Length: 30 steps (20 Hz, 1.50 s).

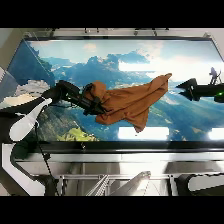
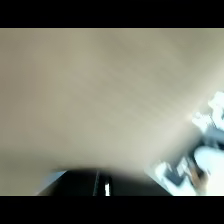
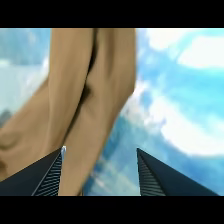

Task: Fold the shirts.

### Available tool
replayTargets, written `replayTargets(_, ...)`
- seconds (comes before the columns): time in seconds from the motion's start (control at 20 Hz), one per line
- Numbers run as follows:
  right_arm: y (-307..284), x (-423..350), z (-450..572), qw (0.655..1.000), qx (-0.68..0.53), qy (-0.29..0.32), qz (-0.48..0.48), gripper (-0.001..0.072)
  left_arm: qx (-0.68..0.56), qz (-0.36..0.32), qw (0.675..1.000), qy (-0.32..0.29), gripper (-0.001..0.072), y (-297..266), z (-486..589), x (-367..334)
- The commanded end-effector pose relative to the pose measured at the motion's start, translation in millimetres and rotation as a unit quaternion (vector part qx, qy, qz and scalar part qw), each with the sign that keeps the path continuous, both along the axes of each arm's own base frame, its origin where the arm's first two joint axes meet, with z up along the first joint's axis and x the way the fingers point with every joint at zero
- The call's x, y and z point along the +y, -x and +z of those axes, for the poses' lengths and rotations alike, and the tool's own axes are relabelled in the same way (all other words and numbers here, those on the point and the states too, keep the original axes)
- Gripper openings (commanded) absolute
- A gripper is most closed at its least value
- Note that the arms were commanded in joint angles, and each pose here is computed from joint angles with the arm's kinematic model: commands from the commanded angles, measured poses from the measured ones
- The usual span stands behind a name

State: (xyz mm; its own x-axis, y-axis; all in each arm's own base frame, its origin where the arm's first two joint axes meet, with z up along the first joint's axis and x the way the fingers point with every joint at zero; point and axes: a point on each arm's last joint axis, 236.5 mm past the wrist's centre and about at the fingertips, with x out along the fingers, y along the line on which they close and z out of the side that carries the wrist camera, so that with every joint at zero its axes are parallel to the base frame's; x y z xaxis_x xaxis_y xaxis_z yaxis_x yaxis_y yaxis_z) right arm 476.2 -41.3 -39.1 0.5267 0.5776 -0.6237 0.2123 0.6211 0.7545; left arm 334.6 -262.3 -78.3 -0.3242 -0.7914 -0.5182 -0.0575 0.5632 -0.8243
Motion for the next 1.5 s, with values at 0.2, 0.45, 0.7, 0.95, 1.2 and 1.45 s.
replayTargets(0.2,-31.2,-13.4,-29.6,0.998,0.025,-0.002,-0.054,0.0502,0.078,-0.145,0.986,0.022,0.0022,64.5,28.1,34.1)
replayTargets(0.45,-35.5,33.0,-55.2,0.997,0.061,-0.02,-0.037,0.05,0.091,-0.161,0.982,0.028,0.0022,71.2,33.9,43.6)
replayTargets(0.7,-31.4,68.0,-55.4,0.997,0.069,-0.027,-0.001,0.0025,0.087,-0.151,0.984,0.028,0.0022,66.8,32.6,45.2)
replayTargets(0.95,-30.0,73.0,35.7,0.998,-0.04,-0.013,0.053,0.0014,0.004,-0.084,0.98,0.179,0.0021,30.7,108.3,26.8)
replayTargets(1.2,18.2,44.0,218.3,0.97,-0.225,0.074,0.056,0.0014,-0.222,-0.047,0.948,0.225,0.0022,16.0,257.2,57.2)
replayTargets(1.45,148.6,86.4,437.4,0.824,-0.51,0.244,0.021,0.0014,-0.507,-0.04,0.836,0.208,0.0025,76.3,432.5,51.8)
